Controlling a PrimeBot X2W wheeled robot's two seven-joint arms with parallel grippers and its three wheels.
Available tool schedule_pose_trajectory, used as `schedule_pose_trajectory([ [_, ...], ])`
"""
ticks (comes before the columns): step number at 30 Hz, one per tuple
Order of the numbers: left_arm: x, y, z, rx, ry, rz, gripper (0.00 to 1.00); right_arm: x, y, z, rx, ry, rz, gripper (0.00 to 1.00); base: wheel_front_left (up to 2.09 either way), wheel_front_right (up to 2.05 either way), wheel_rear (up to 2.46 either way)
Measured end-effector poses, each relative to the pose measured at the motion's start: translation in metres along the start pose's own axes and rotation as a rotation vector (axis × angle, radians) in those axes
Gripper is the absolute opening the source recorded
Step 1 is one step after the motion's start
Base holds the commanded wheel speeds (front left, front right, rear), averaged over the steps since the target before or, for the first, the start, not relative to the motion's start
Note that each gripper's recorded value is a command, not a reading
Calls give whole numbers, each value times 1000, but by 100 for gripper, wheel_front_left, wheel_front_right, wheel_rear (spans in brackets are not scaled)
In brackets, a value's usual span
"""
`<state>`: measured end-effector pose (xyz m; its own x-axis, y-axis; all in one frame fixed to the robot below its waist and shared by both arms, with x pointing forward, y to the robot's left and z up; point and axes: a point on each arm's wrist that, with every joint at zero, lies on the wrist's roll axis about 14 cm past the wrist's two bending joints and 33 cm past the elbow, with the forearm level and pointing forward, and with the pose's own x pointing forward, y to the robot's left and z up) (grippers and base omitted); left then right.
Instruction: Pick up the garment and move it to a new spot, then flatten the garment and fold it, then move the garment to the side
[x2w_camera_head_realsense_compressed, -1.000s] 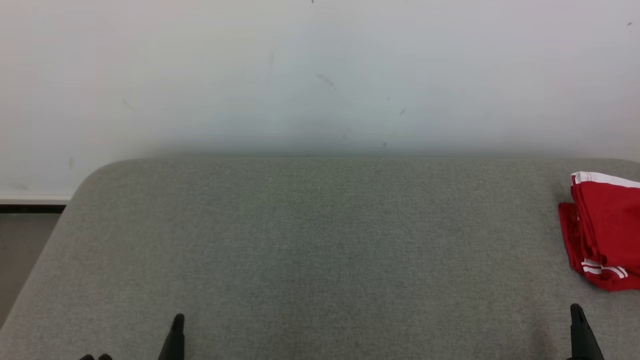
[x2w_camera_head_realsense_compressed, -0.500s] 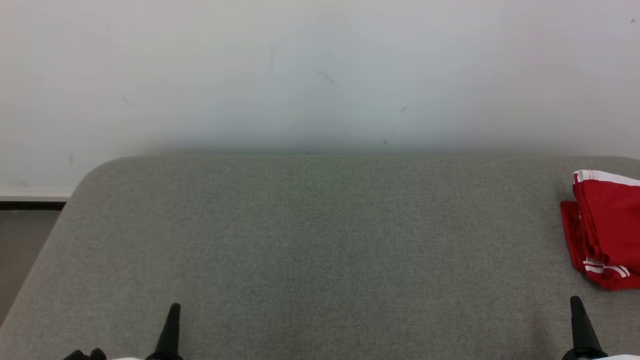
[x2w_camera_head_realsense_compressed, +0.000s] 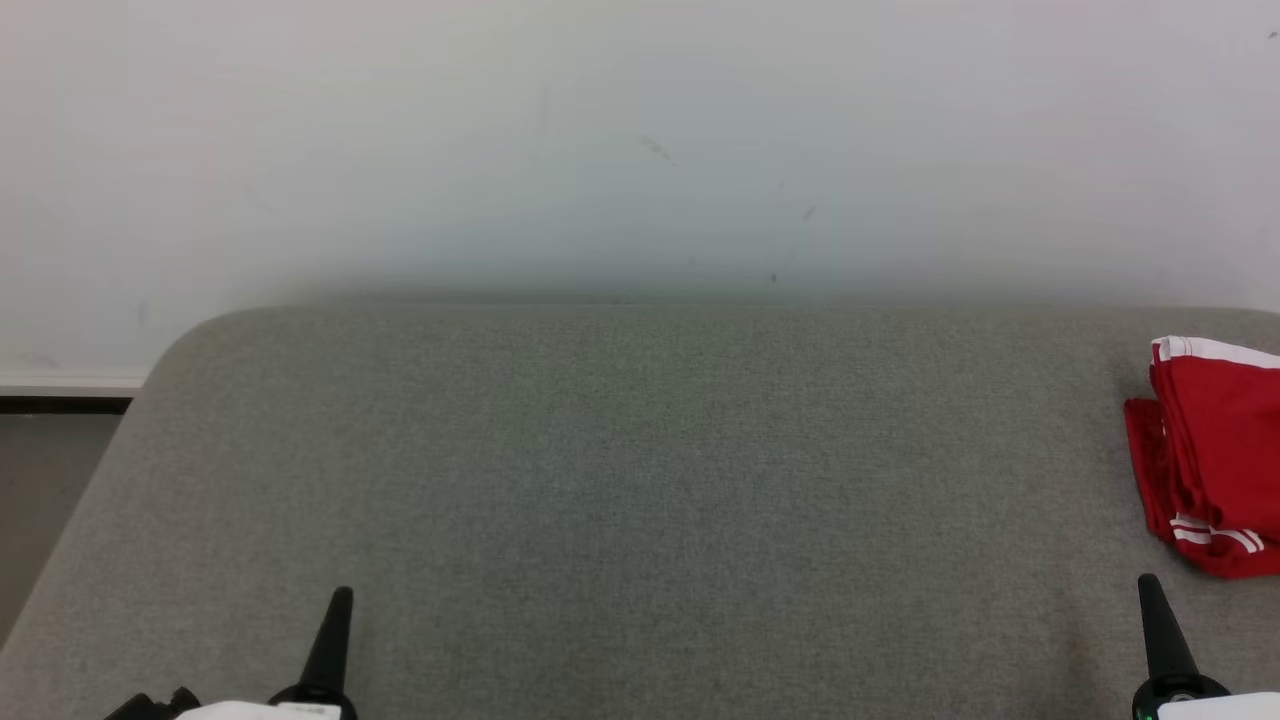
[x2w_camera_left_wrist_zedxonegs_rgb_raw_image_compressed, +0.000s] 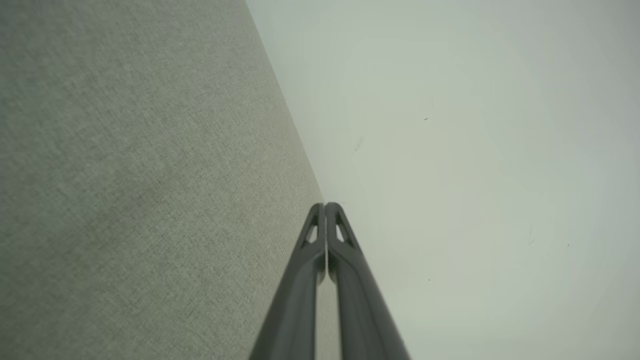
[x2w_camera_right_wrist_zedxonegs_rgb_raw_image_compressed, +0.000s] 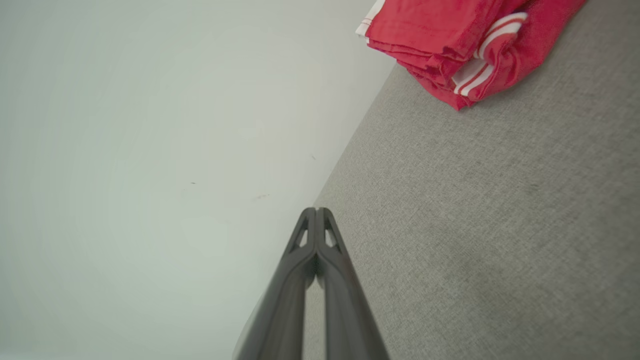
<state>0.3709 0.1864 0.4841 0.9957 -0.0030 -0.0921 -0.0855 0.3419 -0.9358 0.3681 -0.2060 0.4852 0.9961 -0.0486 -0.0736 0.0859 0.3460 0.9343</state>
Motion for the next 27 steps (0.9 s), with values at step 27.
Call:
schedule_pose_trajectory([
  [27, 10, -9, 12, -222, -10, -43, 0, 11, 13, -1, 231, 23, 41, 0, 0, 0, 0],
])
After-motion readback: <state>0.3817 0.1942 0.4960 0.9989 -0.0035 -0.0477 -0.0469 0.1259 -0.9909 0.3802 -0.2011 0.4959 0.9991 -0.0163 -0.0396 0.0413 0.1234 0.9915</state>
